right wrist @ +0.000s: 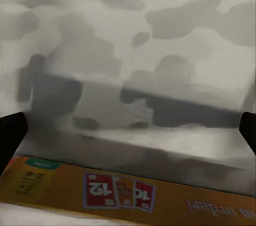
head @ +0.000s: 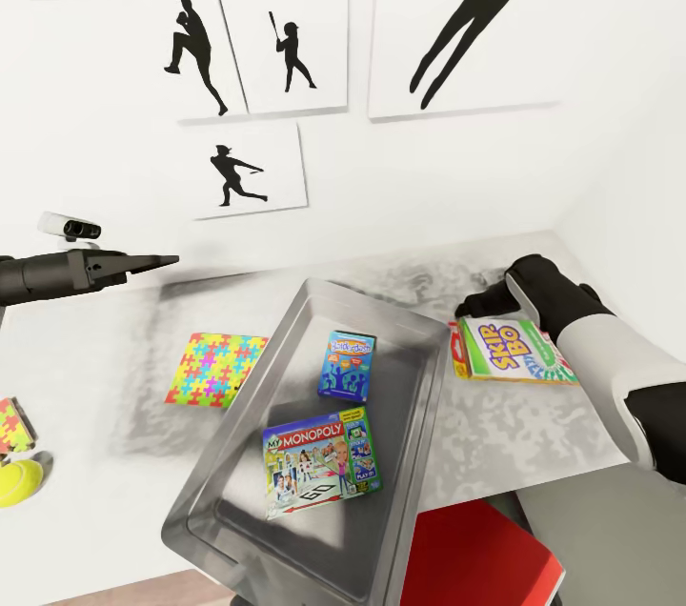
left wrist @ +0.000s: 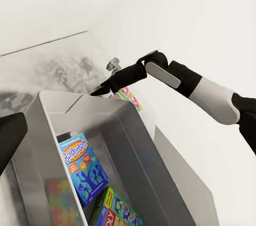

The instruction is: Put all the toys in the child's room - the three board games (two on the bed and one on the table), the two jigsaw puzzles on the table, and the tennis ball on the table - inside the toy box on the table in the child's room.

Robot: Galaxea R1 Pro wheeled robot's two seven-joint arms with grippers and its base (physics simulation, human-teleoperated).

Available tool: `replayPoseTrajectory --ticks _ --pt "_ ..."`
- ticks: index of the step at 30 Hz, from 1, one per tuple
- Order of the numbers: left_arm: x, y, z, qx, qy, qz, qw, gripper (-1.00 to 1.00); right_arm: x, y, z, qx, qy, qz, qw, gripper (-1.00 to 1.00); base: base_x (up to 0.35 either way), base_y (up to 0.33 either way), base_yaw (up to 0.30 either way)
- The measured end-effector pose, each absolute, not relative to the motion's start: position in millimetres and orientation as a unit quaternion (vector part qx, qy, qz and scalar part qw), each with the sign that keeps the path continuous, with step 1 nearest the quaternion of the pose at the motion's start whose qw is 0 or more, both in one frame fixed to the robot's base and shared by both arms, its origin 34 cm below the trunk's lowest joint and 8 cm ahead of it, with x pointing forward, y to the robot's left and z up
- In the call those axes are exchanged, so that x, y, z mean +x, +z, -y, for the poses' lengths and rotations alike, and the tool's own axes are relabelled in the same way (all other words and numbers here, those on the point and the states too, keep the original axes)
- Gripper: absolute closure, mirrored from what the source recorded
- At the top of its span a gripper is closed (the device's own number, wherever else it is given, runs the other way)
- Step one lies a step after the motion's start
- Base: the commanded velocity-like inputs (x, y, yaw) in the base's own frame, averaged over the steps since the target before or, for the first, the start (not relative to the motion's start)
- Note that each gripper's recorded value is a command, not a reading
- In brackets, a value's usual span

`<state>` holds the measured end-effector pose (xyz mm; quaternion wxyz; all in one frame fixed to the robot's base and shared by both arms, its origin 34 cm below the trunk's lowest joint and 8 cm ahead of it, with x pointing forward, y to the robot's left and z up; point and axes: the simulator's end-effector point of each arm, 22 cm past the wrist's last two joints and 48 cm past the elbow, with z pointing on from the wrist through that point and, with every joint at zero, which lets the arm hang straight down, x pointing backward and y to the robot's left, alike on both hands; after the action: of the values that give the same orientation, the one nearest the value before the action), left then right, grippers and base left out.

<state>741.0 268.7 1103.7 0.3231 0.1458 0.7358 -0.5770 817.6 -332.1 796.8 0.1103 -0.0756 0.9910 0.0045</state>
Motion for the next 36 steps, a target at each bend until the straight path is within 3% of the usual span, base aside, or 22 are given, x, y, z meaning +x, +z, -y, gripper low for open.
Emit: replayPoseTrajectory --ticks 14,36 --pt "741.3 1103.5 -268.8 0.146 -0.577 -0.736 0.323 -1.0 797.6 800.6 307.0 -0.069 0.047 -0.995 0.057 -1.0 0.0 0.0 0.0" --pt "741.5 1104.0 -269.0 0.145 -0.578 -0.735 0.324 -1.0 804.3 807.5 304.0 -0.067 0.055 -0.994 0.066 -1.0 0.0 0.0 0.0"
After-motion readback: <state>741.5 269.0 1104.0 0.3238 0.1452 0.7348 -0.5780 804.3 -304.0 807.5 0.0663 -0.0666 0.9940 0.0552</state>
